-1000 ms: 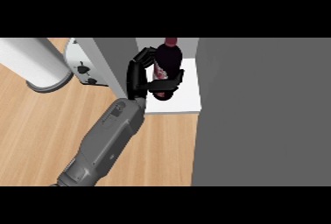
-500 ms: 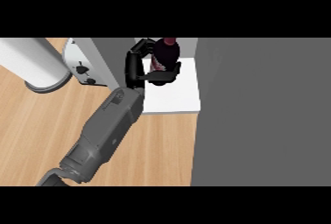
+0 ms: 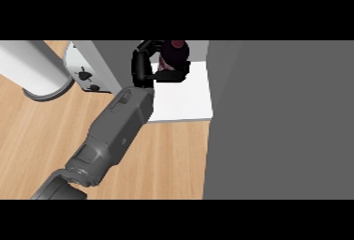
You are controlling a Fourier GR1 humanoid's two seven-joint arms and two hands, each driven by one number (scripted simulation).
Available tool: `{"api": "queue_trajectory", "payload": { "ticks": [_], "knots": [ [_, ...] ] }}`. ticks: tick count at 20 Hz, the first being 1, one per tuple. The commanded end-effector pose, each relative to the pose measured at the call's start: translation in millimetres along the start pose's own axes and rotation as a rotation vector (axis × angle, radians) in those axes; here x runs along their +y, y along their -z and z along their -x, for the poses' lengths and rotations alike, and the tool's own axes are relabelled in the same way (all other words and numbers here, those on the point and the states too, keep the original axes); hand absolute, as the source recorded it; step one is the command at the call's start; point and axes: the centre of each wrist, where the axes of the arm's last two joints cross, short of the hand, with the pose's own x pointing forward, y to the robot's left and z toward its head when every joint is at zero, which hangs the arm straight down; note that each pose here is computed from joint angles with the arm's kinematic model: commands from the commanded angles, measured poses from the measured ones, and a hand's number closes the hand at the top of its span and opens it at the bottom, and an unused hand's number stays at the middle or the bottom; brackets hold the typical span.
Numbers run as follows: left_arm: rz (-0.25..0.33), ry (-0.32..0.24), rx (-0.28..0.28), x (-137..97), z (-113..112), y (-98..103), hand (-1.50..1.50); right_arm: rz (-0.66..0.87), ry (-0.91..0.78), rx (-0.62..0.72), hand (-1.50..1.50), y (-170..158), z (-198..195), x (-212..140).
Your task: Pick up the wine, place it into the cabinet and close the cabinet
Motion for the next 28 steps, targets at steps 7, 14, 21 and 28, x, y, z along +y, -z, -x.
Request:
{"api": "queue_trajectory", "payload": {
  "ticks": [7, 14, 21, 28],
  "knots": [
    [-0.077, -0.126, 0.103, 1.6, -0.5, 8.2, 1.5, -0.042, 0.037, -0.045, -1.5, -18.2, -13.1, 3.9],
    [-0.086, -0.107, 0.072, 5.2, 8.4, 3.1, 1.5, -0.051, 0.036, -0.046, -1.5, -5.8, -13.1, 9.0],
    [-0.07, -0.033, 0.102, 25.1, 23.9, -2.7, -1.5, -0.034, 0.009, -0.054, -1.5, -2.3, -16.6, -3.2],
    [-0.095, 0.055, 0.089, 21.4, 27.7, -8.3, -1.5, -0.043, 0.033, -0.048, -1.5, -7.6, -14.8, 5.5]
  ]
}}
